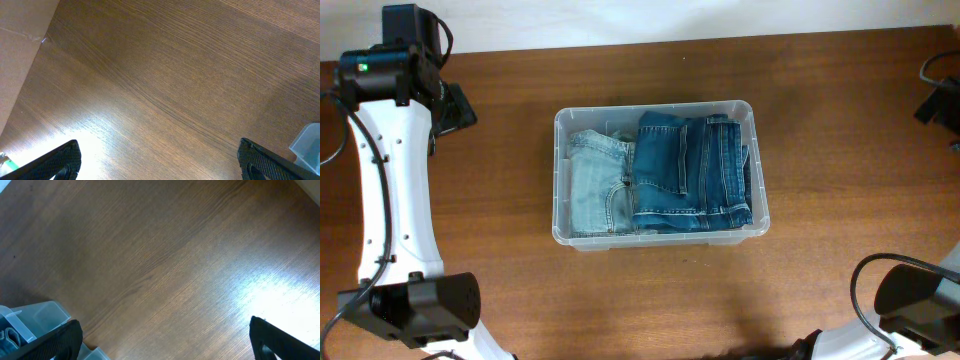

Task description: Pack container

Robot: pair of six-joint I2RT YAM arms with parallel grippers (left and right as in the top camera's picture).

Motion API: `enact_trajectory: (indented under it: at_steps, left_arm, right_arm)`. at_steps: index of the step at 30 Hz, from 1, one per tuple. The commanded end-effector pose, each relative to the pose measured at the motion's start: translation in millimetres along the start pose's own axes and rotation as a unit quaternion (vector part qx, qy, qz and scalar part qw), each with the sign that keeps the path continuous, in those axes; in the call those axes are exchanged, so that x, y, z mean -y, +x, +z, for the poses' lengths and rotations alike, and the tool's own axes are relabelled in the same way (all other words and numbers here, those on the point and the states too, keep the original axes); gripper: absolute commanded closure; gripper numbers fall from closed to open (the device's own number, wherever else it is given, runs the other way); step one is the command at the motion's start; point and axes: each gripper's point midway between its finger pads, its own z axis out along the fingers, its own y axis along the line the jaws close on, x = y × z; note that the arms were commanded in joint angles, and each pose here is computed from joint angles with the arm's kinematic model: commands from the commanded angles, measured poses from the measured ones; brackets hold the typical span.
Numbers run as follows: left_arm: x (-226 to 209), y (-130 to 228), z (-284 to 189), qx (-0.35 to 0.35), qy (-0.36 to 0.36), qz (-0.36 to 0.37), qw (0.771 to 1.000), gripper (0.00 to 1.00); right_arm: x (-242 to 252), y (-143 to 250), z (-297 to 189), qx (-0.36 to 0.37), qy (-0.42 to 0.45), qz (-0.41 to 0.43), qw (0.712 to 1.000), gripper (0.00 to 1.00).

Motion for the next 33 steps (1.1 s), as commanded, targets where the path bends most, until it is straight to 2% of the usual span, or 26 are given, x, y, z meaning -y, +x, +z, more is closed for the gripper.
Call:
enact_trajectory:
  at_steps: [1,20,27,33]
  left_arm:
    - [-4,-2,-10,0.011,0.006,-0.014,1.000,0.01]
    - [-4,-2,-10,0.011,0.006,-0.014,1.000,0.01]
    - [-4,-2,-10,0.011,0.006,-0.014,1.000,0.01]
    - [-4,-2,-10,0.011,0.006,-0.014,1.000,0.01]
  right_arm:
    - [2,0,0,0.000,0.005,0.003,1.000,0.01]
    - [-6,2,-1,0.001,0.000,-0.007,1.000,0.01]
    - [-51,21,-53,0.056,-0.044,-0.068,0.995,0.01]
    - [-104,68,-123,0.119,-0.125,-0.161,0.972,0.01]
